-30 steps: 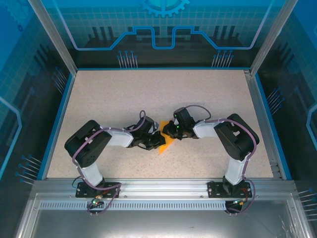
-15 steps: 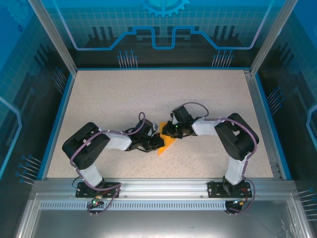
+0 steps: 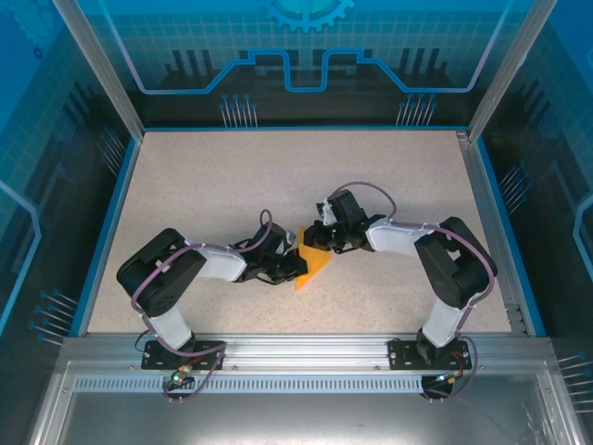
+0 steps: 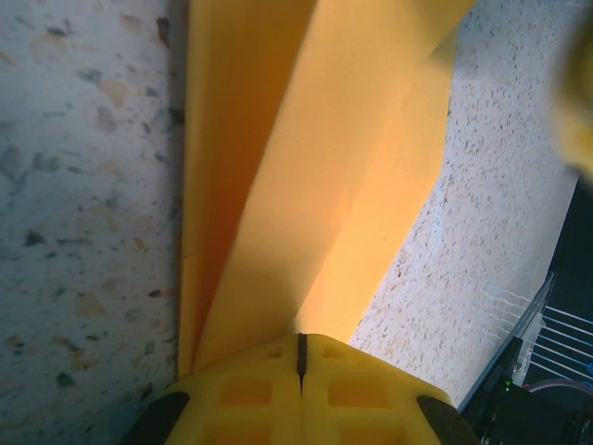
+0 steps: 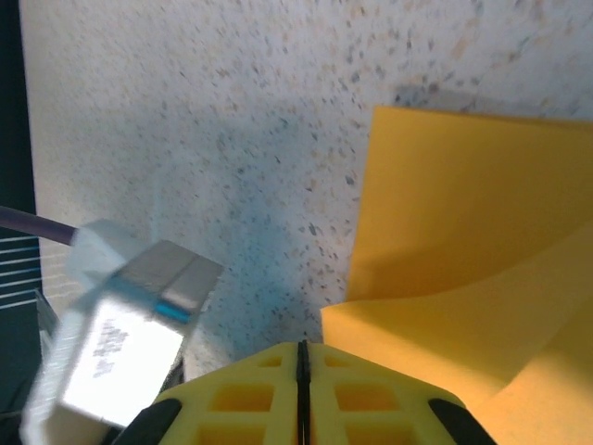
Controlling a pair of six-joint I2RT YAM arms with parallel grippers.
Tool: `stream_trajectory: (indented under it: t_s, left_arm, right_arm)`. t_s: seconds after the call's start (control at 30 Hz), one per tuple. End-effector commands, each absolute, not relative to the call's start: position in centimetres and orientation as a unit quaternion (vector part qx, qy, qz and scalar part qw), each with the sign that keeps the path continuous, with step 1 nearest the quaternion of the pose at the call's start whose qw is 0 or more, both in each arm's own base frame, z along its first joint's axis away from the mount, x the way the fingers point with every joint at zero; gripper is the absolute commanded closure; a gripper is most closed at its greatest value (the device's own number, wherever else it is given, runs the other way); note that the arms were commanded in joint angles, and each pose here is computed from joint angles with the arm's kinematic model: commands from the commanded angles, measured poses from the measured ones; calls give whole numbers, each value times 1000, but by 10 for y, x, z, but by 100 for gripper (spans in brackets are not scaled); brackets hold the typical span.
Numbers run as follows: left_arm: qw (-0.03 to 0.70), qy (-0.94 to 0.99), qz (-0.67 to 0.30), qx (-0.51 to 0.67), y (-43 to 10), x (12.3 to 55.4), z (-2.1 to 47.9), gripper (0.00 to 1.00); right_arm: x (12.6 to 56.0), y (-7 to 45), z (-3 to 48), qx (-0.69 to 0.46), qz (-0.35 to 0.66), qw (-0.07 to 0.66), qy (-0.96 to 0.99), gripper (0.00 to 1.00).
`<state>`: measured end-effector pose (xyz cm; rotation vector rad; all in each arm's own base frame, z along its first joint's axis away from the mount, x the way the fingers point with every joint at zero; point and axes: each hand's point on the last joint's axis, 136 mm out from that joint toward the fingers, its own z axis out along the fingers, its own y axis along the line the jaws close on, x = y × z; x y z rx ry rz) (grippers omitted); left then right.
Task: Fold a paper plane with a square sheet of paper (pick it up from the middle)
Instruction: Fourth fold the wing at the center of the table.
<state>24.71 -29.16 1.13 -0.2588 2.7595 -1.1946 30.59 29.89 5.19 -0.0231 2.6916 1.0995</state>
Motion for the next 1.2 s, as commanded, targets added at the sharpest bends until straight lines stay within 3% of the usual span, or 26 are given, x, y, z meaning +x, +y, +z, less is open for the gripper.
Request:
stream_trajectory:
  t_s: [0.0, 0.37, 1.17]
  left_arm:
    - [-10, 951, -288, -110, -253, 206, -45, 100]
    - [-15, 955, -274, -109, -246, 199, -49, 100]
    - [-20, 962, -254, -96, -234, 188, -56, 100]
  right_arm:
    - [299, 308, 37, -17, 379, 96, 920, 90]
    - [313, 285, -6, 18, 330, 96, 939, 89]
    - [379, 234, 0, 79, 331, 145, 929, 85]
